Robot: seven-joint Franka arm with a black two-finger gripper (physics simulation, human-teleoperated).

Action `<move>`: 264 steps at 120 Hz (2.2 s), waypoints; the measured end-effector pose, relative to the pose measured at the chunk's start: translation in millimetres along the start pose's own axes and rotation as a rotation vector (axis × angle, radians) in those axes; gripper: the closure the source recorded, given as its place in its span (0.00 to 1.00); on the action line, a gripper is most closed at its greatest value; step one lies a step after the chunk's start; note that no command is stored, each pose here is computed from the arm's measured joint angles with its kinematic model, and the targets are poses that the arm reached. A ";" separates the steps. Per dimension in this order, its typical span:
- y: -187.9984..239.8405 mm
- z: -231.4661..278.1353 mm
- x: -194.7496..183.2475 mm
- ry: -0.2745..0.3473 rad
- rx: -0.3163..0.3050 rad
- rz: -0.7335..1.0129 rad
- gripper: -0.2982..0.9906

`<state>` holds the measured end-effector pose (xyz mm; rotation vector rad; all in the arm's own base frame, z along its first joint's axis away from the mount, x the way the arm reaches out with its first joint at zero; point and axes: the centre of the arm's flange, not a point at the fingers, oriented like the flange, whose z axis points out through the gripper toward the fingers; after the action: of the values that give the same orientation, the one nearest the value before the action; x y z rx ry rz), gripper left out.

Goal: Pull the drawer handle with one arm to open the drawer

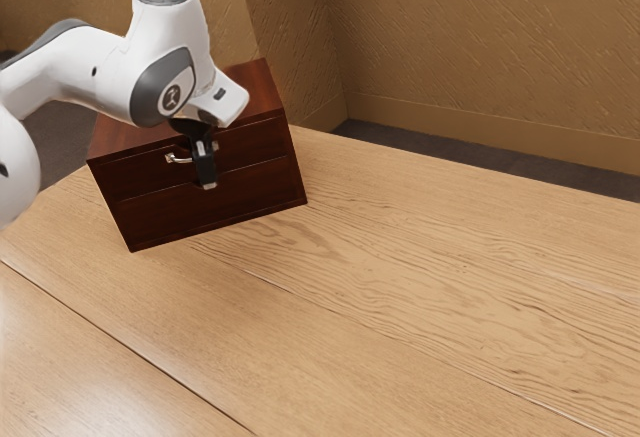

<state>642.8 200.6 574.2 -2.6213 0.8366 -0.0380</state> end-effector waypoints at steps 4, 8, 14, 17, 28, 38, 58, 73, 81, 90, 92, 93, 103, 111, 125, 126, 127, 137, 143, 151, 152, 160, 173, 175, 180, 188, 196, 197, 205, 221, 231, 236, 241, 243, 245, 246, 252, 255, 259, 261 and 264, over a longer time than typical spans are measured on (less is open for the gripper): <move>-0.1 3.2 -1.2 0.002 0.003 0.008 0.23; 0.5 6.7 -1.6 0.006 0.008 0.017 0.23; -0.1 9.9 -3.1 0.013 0.018 0.027 0.23; -0.1 10.0 -4.6 0.016 0.022 0.032 0.23; -0.8 -0.7 -15.2 0.033 0.046 0.039 0.23; -3.7 -2.6 -35.3 0.036 0.061 0.029 0.23; -8.8 -0.5 -51.9 0.056 0.099 0.028 0.25; -9.2 5.2 -47.0 0.086 0.133 0.045 0.36; -8.9 7.0 -45.7 0.098 0.147 0.052 0.41; -12.8 13.6 -49.8 0.099 0.157 0.047 0.46; -13.8 15.6 -50.7 0.099 0.159 0.046 0.46; -14.3 16.6 -51.0 0.099 0.159 0.046 0.47; -16.2 23.5 -50.4 0.101 0.164 0.047 0.49; -16.2 29.9 -47.0 0.102 0.163 0.051 0.51; -15.7 40.7 -40.3 0.110 0.163 0.059 0.52; -15.7 41.0 -40.0 0.110 0.164 0.059 0.52; -15.7 41.4 -39.6 0.111 0.164 0.059 0.52; -15.9 42.8 -37.7 0.119 0.169 0.061 0.53; -15.4 42.2 -36.9 0.124 0.172 0.062 0.53; -11.9 43.0 -34.5 0.129 0.170 0.067 0.53; -11.6 43.2 -34.3 0.129 0.170 0.067 0.53; -8.0 47.9 -35.0 0.127 0.162 0.068 0.50; -3.5 49.7 -36.1 0.128 0.155 0.069 0.51; -3.0 48.6 -36.7 0.129 0.156 0.068 0.52; -1.1 46.6 -37.3 0.132 0.156 0.069 0.54; 5.0 40.5 -38.7 0.139 0.154 0.072 0.56; 11.2 38.2 -40.1 0.142 0.150 0.077 0.55; 12.1 37.9 -40.5 0.142 0.150 0.077 0.55; 16.7 35.2 -42.6 0.146 0.149 0.080 0.55; 28.2 31.7 -42.9 0.155 0.144 0.090 0.53; 36.7 22.0 -46.4 0.168 0.149 0.095 0.57; 41.0 19.6 -47.6 0.172 0.150 0.098 0.57; 44.6 19.3 -48.1 0.174 0.149 0.101 0.56; 45.9 19.9 -48.1 0.175 0.148 0.103 0.55; 47.4 20.7 -48.2 0.175 0.147 0.104 0.55; 48.0 21.1 -48.2 0.175 0.147 0.105 0.54; 51.4 23.0 -48.6 0.176 0.145 0.108 0.53; 53.4 23.1 -49.0 0.177 0.144 0.109 0.52; 55.9 23.3 -49.2 0.178 0.143 0.111 0.52; 56.9 23.6 -49.2 0.179 0.143 0.112 0.51; 58.4 23.7 -49.2 0.180 0.142 0.113 0.51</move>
<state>573.4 193.1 535.1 -2.4602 1.0022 -0.2953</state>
